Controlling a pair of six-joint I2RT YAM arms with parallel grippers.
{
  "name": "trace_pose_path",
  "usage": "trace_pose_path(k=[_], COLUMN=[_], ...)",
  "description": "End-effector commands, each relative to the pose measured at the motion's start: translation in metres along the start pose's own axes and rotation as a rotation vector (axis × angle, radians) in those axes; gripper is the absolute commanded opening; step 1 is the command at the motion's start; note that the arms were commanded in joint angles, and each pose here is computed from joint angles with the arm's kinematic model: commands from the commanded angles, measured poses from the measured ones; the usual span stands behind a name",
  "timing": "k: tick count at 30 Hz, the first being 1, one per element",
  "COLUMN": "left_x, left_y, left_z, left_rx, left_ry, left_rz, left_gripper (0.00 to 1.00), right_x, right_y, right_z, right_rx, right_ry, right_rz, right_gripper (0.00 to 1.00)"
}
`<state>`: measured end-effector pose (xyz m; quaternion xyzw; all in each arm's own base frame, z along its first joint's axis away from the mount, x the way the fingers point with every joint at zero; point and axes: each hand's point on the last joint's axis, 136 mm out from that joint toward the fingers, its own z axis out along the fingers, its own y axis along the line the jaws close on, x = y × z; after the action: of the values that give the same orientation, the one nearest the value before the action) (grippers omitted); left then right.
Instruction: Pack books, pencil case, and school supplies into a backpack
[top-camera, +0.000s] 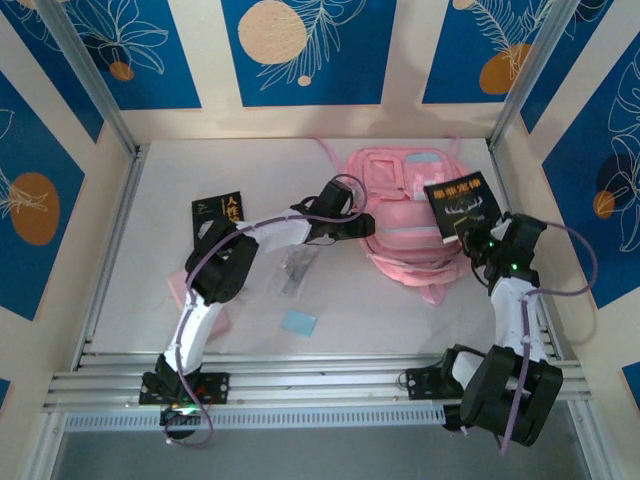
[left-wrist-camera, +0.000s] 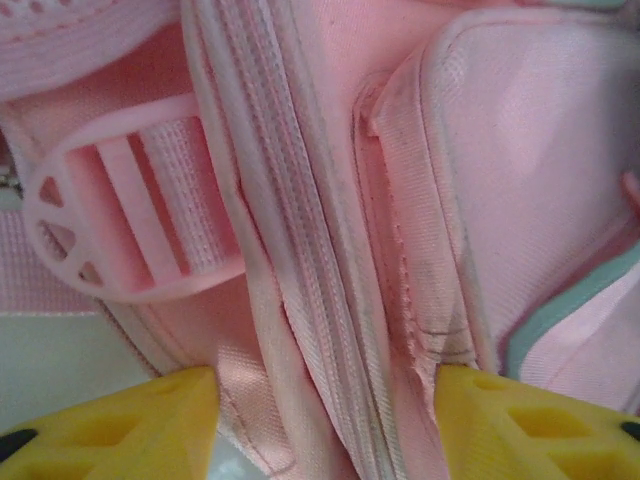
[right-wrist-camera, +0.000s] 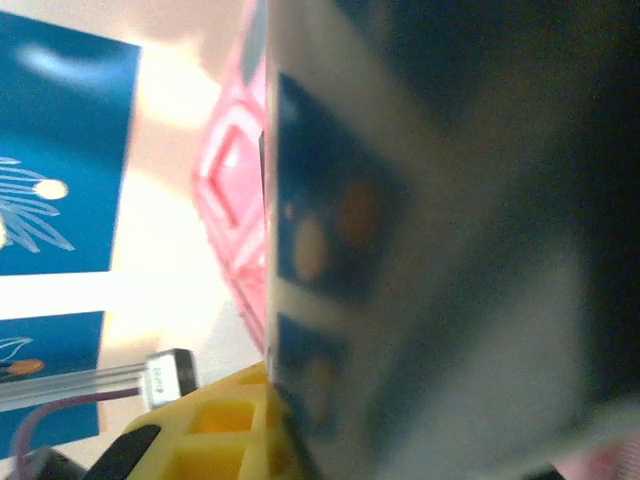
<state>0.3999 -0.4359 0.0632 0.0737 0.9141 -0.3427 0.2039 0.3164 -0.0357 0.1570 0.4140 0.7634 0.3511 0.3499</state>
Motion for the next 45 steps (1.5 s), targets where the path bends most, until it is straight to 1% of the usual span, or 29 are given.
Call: trace_pose_path(k=[1,3,4,5,9,13,15,18,21,22,23,24,26,27,30,34,39,43,45], left_x=[0.012,0.015,0.015,0.015,0.018,0.024,0.027,0.023,0.017,0.015,0.012,0.009,0.003,0.001,-0.003,-0.002,0.006,0.014,0.015], left_y=[0.014,0.018,0.021,0.024,0.043,0.068,0.085,0.107,0.123,0.124,0.122,0.118,0.102,0.092,0.065,0.034,0.004,-0.014,-0.014], left_z=[0.012,0.013,0.012,0.008,-0.011,-0.040,-0.058,-0.082,-0.099,-0.103,-0.107,-0.111,-0.117,-0.120,-0.130,-0.128,-0.106,-0.082,-0.069], left_rx=[-0.068,-0.081,-0.088,-0.095,-0.148,-0.184,-0.228,-0.261,-0.288,-0.297,-0.305,-0.309,-0.278,-0.261,-0.232,-0.169,-0.118,-0.087,-0.093], left_ry=[0.038,0.037,0.032,0.021,-0.011,-0.046,-0.060,-0.087,-0.105,-0.098,-0.088,-0.075,-0.048,-0.032,-0.003,0.051,0.148,0.202,0.217], left_rz=[0.019,0.018,0.020,0.023,0.027,-0.001,-0.005,-0.035,-0.042,-0.030,-0.009,0.026,0.104,0.154,0.321,0.504,0.671,0.771,0.797], left_gripper=[0.43,0.17,0.07,0.00,0.00,0.00,0.00,0.00,0.00,0.10,0.27,0.40,0.53,0.57,0.60,0.60,0.61,0.64,0.66], right_x=[0.004,0.012,0.015,0.018,0.030,0.055,0.073,0.092,0.101,0.102,0.102,0.100,0.094,0.089,0.072,0.045,0.012,0.000,-0.001], right_y=[-0.003,-0.009,-0.010,-0.012,-0.010,0.009,0.022,0.041,0.060,0.068,0.077,0.086,0.101,0.106,0.118,0.117,0.096,0.079,0.072], right_z=[0.007,0.019,0.025,0.031,0.058,0.083,0.093,0.101,0.103,0.101,0.099,0.095,0.086,0.080,0.060,0.034,0.008,-0.005,-0.009], right_rx=[-0.072,-0.082,-0.081,-0.080,-0.094,-0.115,-0.124,-0.130,-0.160,-0.180,-0.203,-0.225,-0.246,-0.251,-0.247,-0.227,-0.211,-0.211,-0.214], right_ry=[0.023,0.085,0.110,0.138,0.265,0.391,0.449,0.488,0.506,0.511,0.516,0.516,0.502,0.491,0.436,0.358,0.272,0.236,0.230], right_rz=[-0.002,0.021,0.025,0.025,0.033,-0.021,-0.055,-0.100,-0.124,-0.133,-0.141,-0.151,-0.168,-0.179,-0.214,-0.222,-0.161,-0.111,-0.090], right_gripper=[0.00,0.00,0.00,0.00,0.00,0.00,0.00,0.00,0.00,0.00,0.00,0.00,0.00,0.00,0.00,0.00,0.00,0.00,0.00])
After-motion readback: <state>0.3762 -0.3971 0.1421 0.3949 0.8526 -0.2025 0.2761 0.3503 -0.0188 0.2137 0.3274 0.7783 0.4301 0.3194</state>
